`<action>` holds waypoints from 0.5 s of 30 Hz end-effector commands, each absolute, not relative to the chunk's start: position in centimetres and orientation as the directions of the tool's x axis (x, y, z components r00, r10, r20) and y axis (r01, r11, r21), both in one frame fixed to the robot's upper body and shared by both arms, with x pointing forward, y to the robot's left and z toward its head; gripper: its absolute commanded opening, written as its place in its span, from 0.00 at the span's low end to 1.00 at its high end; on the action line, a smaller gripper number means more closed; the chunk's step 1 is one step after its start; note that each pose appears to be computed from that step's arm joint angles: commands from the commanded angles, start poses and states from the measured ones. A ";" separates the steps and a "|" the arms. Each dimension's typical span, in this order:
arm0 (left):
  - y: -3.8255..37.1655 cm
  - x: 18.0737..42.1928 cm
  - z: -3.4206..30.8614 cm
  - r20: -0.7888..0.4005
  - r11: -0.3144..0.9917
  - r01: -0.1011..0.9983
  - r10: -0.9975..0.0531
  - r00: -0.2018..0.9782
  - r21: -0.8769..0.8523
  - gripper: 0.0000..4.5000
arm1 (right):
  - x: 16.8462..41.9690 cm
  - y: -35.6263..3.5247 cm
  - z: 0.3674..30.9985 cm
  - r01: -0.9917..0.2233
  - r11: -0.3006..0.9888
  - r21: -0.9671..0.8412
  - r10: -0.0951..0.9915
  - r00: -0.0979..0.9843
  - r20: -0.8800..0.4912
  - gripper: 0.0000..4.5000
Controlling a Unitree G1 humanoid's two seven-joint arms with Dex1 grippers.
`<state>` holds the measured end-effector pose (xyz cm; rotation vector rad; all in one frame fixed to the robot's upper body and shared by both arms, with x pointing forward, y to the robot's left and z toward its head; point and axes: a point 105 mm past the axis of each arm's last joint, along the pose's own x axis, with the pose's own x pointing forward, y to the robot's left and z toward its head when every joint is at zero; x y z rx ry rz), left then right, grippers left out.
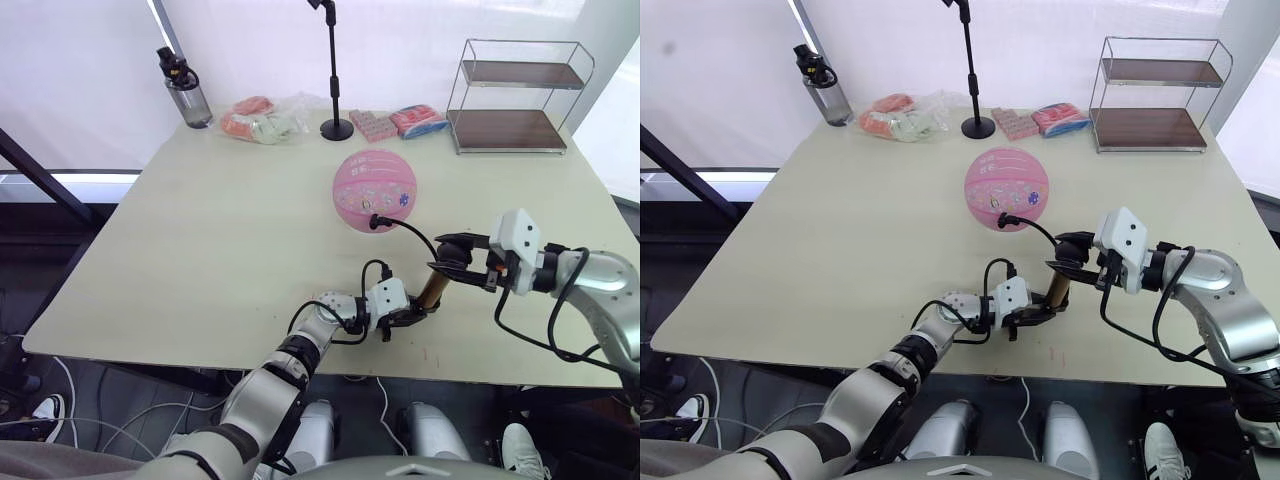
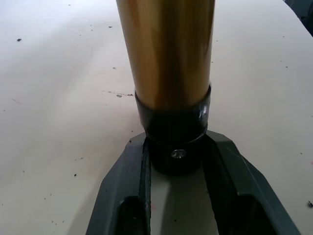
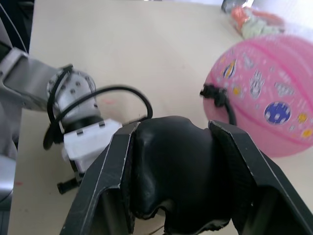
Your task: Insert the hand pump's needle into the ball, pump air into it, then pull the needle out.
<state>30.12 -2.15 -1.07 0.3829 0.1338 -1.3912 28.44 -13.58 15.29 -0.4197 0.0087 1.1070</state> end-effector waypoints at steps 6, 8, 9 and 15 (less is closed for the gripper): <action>-0.4 26.8 -6.1 -0.474 0.066 0.997 -0.877 0.078 0.041 0.24 | 29.8 -15.4 18.4 -0.829 0.424 -0.365 0.824 0.520 -0.224 0.40; -0.4 26.7 -6.1 -0.474 0.064 0.997 -0.877 0.076 0.040 0.24 | 30.0 -15.3 20.3 -0.819 0.431 -0.378 0.826 0.527 -0.200 0.40; -0.4 26.7 -6.1 -0.473 0.063 0.997 -0.878 0.074 0.039 0.24 | 30.0 -15.3 21.3 -0.818 0.430 -0.382 0.828 0.526 -0.194 0.40; -0.5 26.7 -6.1 -0.471 0.062 0.997 -0.879 0.073 0.039 0.24 | 29.7 -15.7 26.0 -0.811 0.420 -0.407 0.837 0.519 -0.172 0.40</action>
